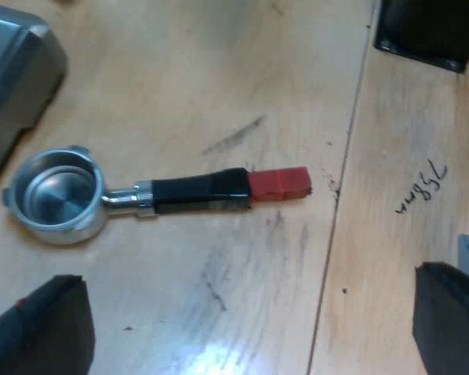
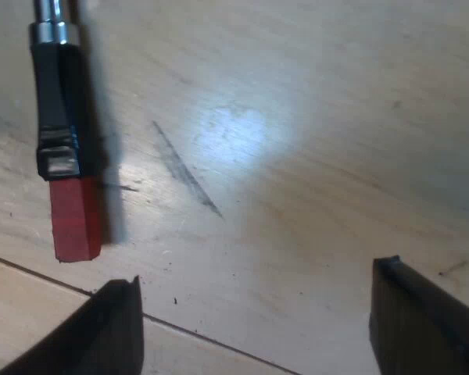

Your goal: Put the handle in the coffee machine

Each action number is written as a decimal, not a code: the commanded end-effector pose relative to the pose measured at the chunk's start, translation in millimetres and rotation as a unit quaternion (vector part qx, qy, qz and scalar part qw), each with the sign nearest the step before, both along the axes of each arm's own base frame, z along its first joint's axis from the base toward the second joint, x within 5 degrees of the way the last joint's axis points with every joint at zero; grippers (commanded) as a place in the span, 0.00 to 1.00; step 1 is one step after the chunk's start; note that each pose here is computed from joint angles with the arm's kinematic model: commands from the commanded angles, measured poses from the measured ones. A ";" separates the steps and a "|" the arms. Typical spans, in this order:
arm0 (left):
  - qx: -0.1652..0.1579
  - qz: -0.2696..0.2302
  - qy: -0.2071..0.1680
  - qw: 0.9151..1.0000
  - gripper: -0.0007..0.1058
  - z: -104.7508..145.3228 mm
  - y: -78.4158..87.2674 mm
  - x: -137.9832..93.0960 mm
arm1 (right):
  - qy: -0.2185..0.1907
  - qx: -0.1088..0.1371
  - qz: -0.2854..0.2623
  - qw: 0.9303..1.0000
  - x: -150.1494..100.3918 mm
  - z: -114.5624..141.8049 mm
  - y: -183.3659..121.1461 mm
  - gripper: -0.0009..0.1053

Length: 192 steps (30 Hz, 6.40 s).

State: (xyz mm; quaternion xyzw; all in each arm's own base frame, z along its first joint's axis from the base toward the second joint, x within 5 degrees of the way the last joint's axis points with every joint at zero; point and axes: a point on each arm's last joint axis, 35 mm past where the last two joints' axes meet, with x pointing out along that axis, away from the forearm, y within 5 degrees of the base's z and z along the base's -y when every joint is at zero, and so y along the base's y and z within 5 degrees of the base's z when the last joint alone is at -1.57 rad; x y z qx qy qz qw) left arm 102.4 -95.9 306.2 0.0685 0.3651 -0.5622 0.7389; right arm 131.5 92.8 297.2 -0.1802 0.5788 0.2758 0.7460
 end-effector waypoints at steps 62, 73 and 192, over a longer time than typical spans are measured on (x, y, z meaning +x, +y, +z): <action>0.055 -0.015 0.016 0.998 0.80 -54.3 -12.3 1.1 | 0.101 -0.062 0.010 0.993 23.5 -154.7 136.2 0.01; 0.054 0.040 0.010 0.998 0.80 -49.3 5.1 3.6 | 0.072 -0.001 0.031 0.997 12.3 -152.8 161.0 0.01; 0.017 0.083 -0.028 0.996 0.76 -40.7 9.2 16.3 | 0.011 0.038 0.042 0.998 98.0 -116.8 154.0 0.89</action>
